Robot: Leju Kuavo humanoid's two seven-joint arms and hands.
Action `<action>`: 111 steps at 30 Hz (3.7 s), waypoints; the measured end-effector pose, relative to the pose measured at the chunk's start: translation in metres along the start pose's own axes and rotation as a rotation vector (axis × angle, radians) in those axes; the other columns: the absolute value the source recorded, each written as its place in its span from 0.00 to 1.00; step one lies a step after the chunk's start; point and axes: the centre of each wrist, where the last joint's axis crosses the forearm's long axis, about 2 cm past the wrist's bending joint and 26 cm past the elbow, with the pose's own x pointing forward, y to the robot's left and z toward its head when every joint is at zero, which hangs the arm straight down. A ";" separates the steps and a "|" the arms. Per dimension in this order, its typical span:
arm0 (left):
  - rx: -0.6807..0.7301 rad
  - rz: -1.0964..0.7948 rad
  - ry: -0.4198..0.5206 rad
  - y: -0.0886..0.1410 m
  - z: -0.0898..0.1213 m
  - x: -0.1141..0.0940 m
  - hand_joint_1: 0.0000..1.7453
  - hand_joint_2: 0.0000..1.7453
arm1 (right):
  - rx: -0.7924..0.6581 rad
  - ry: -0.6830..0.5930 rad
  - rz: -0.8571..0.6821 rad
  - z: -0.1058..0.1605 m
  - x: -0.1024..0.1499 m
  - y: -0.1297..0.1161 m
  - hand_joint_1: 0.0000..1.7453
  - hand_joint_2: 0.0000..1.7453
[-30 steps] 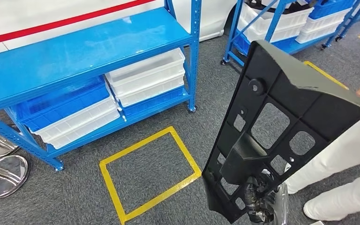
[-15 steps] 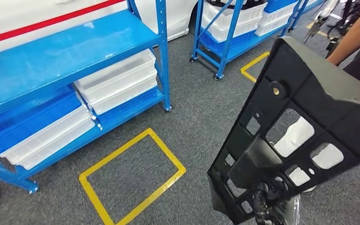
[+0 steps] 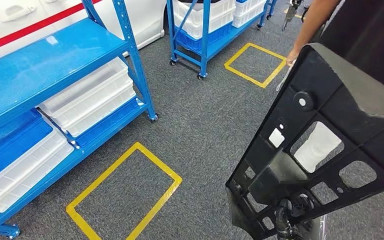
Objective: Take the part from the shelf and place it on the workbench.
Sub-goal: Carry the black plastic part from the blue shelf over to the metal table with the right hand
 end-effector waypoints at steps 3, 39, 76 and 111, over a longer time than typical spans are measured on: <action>-0.003 0.000 0.004 -0.001 0.001 -0.001 0.00 0.00 | -0.005 0.000 0.005 0.001 0.001 0.000 1.00 1.00; -0.068 -0.076 -0.007 -0.009 -0.003 0.005 0.00 0.00 | -0.066 -0.034 0.065 0.004 0.011 -0.009 1.00 1.00; -0.116 -0.116 -0.006 -0.008 -0.003 0.004 0.00 0.00 | -0.109 -0.025 0.096 0.008 0.019 -0.016 1.00 1.00; -0.137 -0.152 0.000 -0.007 0.000 0.000 0.00 0.00 | -0.106 -0.010 0.121 0.011 0.024 -0.021 1.00 1.00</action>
